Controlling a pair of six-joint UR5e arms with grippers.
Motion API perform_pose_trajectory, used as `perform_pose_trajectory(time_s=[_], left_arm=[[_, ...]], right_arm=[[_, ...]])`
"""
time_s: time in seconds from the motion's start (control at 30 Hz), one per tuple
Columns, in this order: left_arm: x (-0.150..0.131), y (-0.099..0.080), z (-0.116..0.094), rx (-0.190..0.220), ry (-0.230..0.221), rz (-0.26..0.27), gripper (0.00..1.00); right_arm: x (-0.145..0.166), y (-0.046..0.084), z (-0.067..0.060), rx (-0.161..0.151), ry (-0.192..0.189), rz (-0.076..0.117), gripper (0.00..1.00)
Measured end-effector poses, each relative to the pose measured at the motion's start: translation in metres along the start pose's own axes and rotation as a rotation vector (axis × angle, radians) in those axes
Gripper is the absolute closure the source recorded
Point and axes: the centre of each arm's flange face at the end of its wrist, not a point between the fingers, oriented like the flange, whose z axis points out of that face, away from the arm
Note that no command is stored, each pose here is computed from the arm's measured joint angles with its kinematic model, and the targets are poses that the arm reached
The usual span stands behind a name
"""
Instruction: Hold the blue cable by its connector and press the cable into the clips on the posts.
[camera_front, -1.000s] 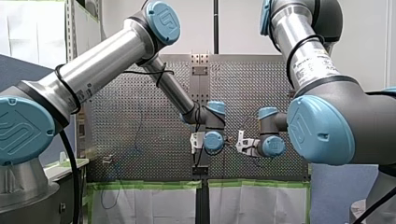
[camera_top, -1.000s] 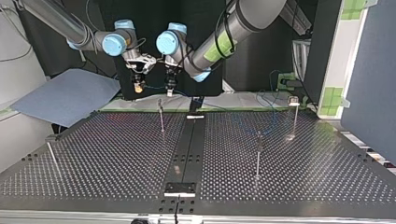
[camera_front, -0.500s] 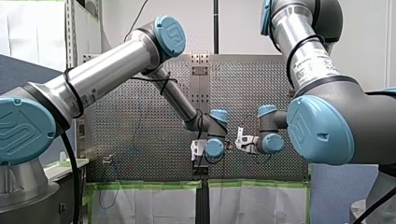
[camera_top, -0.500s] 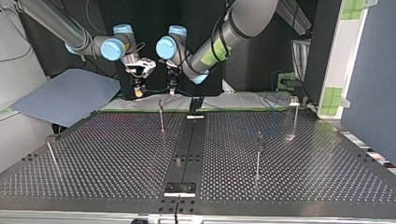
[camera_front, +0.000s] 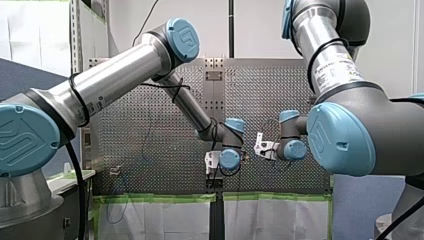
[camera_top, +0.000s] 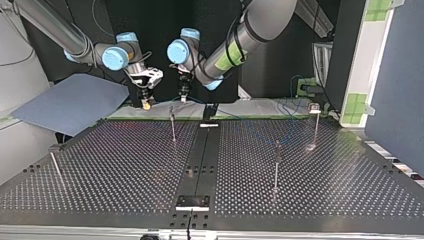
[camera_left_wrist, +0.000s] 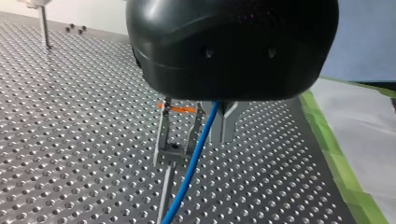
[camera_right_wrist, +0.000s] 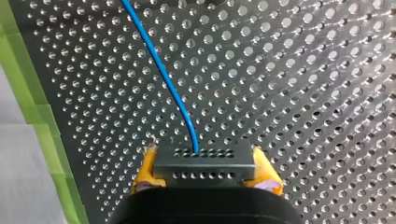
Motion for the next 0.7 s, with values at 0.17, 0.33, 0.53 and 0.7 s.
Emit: perform_pose_trajectory(time_s=[0.17,0.33,0.53,0.7], left_arm=[[0.005,-0.003,0.008,0.003,-0.001,-0.022,1.00],[0.002,-0.007,0.016,0.011,-0.018,-0.054,1.00],[-0.002,-0.009,0.022,0.024,-0.032,-0.081,1.00],[-0.004,-0.009,0.025,0.034,-0.037,-0.088,1.00]], right_arm=[[0.006,0.007,0.004,0.008,0.003,0.010,1.00],[0.012,0.012,0.008,0.016,-0.003,0.013,1.00],[0.018,0.017,0.012,0.019,-0.009,0.015,1.00],[0.027,0.026,0.017,0.029,-0.011,0.019,1.00]])
